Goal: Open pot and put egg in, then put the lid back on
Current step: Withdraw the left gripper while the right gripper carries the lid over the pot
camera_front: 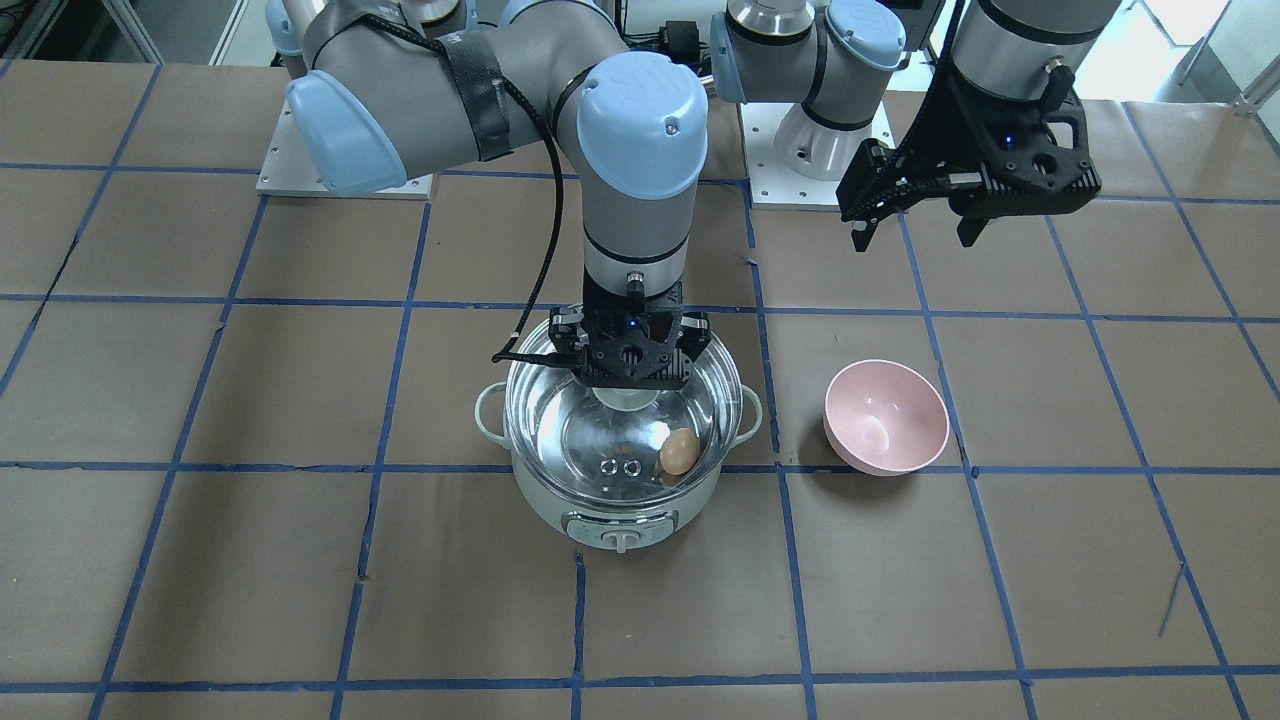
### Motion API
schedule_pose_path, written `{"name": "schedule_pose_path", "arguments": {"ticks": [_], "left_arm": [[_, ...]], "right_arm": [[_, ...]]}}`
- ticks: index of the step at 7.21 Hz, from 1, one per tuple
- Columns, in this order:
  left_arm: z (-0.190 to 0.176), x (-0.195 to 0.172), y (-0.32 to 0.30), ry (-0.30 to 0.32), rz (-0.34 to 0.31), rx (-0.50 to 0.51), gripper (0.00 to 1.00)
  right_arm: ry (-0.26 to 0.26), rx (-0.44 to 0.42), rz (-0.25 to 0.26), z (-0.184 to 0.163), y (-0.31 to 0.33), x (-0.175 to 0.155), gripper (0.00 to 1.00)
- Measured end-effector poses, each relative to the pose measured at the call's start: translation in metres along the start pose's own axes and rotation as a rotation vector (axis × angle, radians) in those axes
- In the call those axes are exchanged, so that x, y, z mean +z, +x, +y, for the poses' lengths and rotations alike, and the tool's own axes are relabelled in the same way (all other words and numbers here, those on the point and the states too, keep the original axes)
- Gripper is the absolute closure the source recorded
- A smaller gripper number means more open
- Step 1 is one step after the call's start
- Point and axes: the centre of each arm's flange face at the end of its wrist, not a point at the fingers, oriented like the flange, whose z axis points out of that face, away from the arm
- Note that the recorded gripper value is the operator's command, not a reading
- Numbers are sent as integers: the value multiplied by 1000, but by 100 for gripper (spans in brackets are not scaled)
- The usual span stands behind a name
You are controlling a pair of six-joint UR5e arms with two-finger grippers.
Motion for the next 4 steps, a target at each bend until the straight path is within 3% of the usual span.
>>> {"name": "schedule_pose_path", "arguments": {"ticks": [4], "left_arm": [[6, 2, 5, -2, 3, 50, 0]], "right_arm": [[-10, -23, 13, 5, 0, 29, 95]]}}
